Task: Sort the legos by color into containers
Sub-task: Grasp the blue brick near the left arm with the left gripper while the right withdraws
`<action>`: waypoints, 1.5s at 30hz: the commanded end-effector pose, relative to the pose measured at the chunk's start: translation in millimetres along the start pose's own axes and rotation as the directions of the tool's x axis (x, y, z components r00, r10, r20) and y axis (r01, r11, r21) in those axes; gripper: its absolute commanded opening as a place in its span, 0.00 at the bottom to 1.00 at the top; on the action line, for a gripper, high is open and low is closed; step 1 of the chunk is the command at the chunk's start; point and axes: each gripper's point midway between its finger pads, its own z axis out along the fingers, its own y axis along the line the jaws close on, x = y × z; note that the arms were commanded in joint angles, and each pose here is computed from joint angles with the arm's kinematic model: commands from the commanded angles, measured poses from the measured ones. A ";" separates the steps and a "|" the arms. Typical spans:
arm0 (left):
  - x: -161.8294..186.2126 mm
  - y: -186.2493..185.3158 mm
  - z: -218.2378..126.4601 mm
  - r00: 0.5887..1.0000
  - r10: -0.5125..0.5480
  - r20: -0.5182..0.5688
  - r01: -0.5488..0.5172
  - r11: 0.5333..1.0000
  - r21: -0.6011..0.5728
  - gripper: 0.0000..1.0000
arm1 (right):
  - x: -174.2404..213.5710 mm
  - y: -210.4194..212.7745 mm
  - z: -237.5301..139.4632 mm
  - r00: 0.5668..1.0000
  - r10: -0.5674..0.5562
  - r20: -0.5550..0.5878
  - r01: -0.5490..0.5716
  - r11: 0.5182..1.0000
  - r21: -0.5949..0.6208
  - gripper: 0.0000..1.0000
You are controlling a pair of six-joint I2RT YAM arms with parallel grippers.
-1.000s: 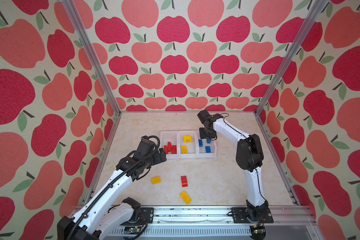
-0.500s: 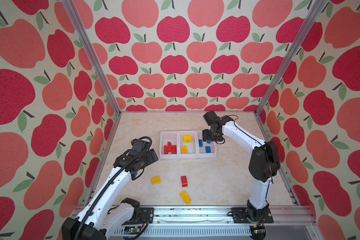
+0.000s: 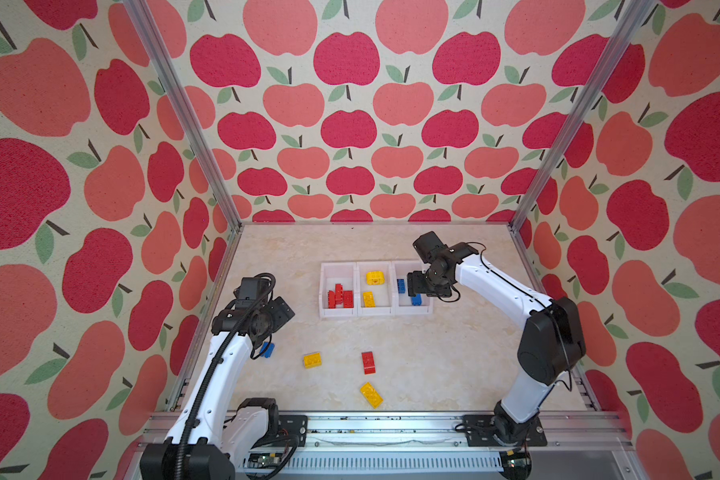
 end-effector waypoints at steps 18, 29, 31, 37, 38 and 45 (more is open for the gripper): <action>18.5 47.7 46.0 0.957 -0.190 -0.220 0.156 0.975 -0.160 0.90 | 38.9 4.3 -10.1 0.999 0.040 -0.031 -0.043 0.993 -0.113 0.84; 22.6 62.1 66.5 0.925 -0.300 -0.232 0.241 0.938 -0.249 0.78 | 40.1 4.3 -10.7 0.998 0.052 -0.037 -0.056 0.991 -0.125 0.84; 23.2 65.9 69.3 0.918 -0.320 -0.234 0.257 0.930 -0.263 0.77 | 39.4 4.3 -10.6 0.998 0.054 -0.036 -0.058 0.990 -0.125 0.84; 27.0 75.0 77.0 0.901 -0.366 -0.235 0.294 0.910 -0.292 0.73 | 39.3 3.3 -11.6 0.997 0.061 -0.037 -0.066 0.991 -0.120 0.84; 27.1 76.2 78.2 0.899 -0.371 -0.232 0.299 0.908 -0.294 0.73 | 39.7 3.0 -12.1 0.997 0.063 -0.039 -0.068 0.991 -0.119 0.84; 30.5 82.2 87.2 0.889 -0.396 -0.230 0.321 0.897 -0.305 0.72 | 37.2 3.0 -15.7 0.997 0.065 -0.036 -0.069 0.991 -0.113 0.84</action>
